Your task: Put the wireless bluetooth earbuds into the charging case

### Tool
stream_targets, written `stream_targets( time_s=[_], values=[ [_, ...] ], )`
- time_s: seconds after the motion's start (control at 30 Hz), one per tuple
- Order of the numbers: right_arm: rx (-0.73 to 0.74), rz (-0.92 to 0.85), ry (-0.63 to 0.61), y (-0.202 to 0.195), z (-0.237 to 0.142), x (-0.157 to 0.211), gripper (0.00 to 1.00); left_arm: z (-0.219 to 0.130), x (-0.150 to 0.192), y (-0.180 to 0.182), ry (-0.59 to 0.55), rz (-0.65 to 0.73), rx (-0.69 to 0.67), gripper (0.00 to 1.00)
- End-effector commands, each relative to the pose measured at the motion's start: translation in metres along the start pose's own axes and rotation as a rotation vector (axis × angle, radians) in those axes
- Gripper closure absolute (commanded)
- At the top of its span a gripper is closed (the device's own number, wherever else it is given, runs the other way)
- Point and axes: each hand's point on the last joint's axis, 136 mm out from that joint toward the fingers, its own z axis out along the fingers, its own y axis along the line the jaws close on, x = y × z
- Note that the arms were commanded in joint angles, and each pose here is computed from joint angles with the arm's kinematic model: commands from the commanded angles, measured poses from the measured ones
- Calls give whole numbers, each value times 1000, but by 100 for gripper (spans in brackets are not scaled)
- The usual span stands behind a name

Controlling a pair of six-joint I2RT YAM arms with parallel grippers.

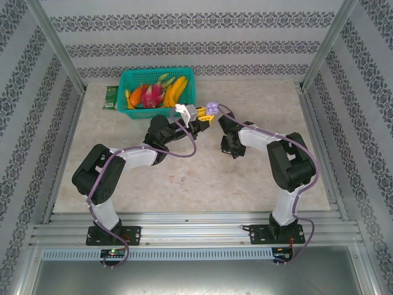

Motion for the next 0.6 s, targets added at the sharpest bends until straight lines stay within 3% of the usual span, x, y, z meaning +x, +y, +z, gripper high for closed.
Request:
stream_targets(
  time_s=[0.0, 0.57],
  values=[
    [11, 11, -11, -5, -12, 4, 76, 2, -12, -4, -52, 15, 24, 100],
    [-18, 81, -150, -36, -62, -4, 78, 1, -12, -4, -52, 27, 19, 100]
  ],
)
